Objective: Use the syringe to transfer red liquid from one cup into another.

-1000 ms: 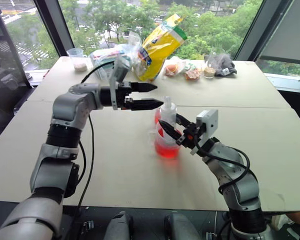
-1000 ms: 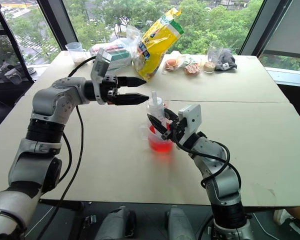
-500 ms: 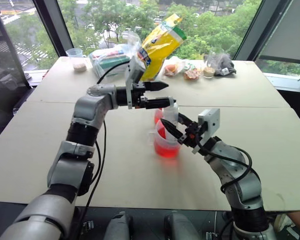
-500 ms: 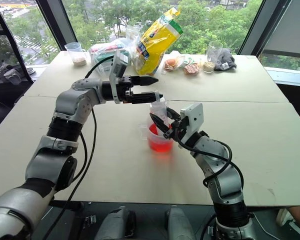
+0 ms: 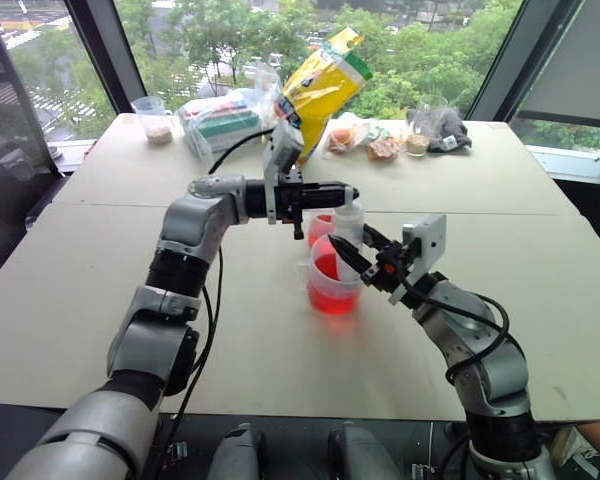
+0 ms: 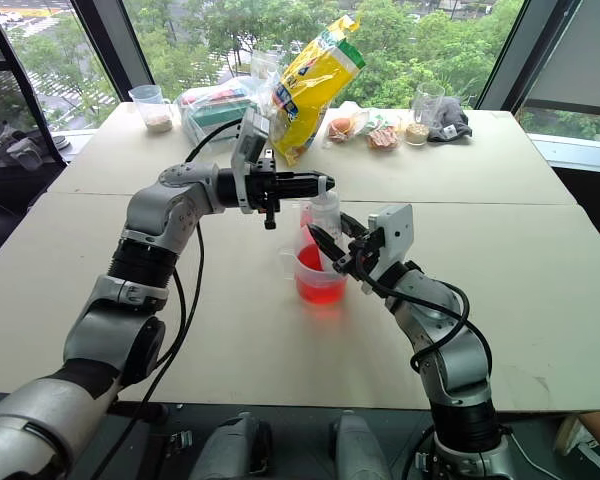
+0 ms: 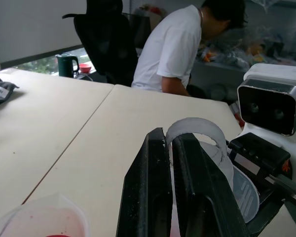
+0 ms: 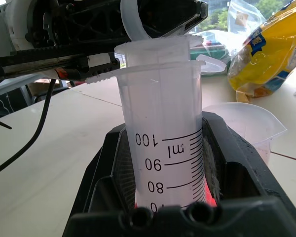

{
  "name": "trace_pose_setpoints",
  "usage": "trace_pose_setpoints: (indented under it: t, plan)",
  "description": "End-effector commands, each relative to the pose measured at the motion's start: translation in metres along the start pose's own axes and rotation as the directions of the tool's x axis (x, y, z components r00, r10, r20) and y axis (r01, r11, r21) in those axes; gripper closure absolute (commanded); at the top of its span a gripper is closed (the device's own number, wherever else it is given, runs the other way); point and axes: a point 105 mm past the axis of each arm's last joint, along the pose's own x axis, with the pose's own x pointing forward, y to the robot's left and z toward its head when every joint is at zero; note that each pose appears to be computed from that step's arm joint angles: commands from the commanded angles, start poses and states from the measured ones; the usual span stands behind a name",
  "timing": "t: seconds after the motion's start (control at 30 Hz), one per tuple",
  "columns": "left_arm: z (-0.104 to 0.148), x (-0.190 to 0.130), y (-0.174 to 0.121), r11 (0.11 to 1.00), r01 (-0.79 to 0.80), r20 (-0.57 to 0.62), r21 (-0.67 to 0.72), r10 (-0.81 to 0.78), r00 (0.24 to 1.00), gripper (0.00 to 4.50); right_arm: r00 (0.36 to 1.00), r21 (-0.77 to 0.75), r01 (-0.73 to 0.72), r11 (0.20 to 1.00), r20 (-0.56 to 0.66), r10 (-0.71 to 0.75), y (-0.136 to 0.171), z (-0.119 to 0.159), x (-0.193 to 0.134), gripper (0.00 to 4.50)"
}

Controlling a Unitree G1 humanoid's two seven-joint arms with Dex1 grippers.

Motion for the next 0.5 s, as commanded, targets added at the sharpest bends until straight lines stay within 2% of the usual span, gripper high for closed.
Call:
trace_pose_setpoints:
  t: [0.03, 0.13, 0.5]
  plan:
    - [0.031, 0.001, 0.003, 0.999, -0.025, 0.080, 0.048, 0.021, 0.997, 4.42, 0.993, 0.045, -0.115, 0.992, 0.001, 0.115, 0.019, -0.004, 0.006, 3.04]
    - [0.041, -0.003, 0.008, 0.997, -0.047, 0.101, 0.054, 0.041, 0.994, 4.42, 0.990, 0.083, -0.135, 0.987, -0.034, 0.138, 0.019, -0.017, 0.007, 3.04]
    - [0.062, -0.016, 0.027, 0.989, -0.133, 0.157, 0.071, 0.121, 0.980, 4.42, 0.985, 0.099, -0.155, 0.983, -0.060, 0.161, 0.020, -0.027, 0.008, 3.04]
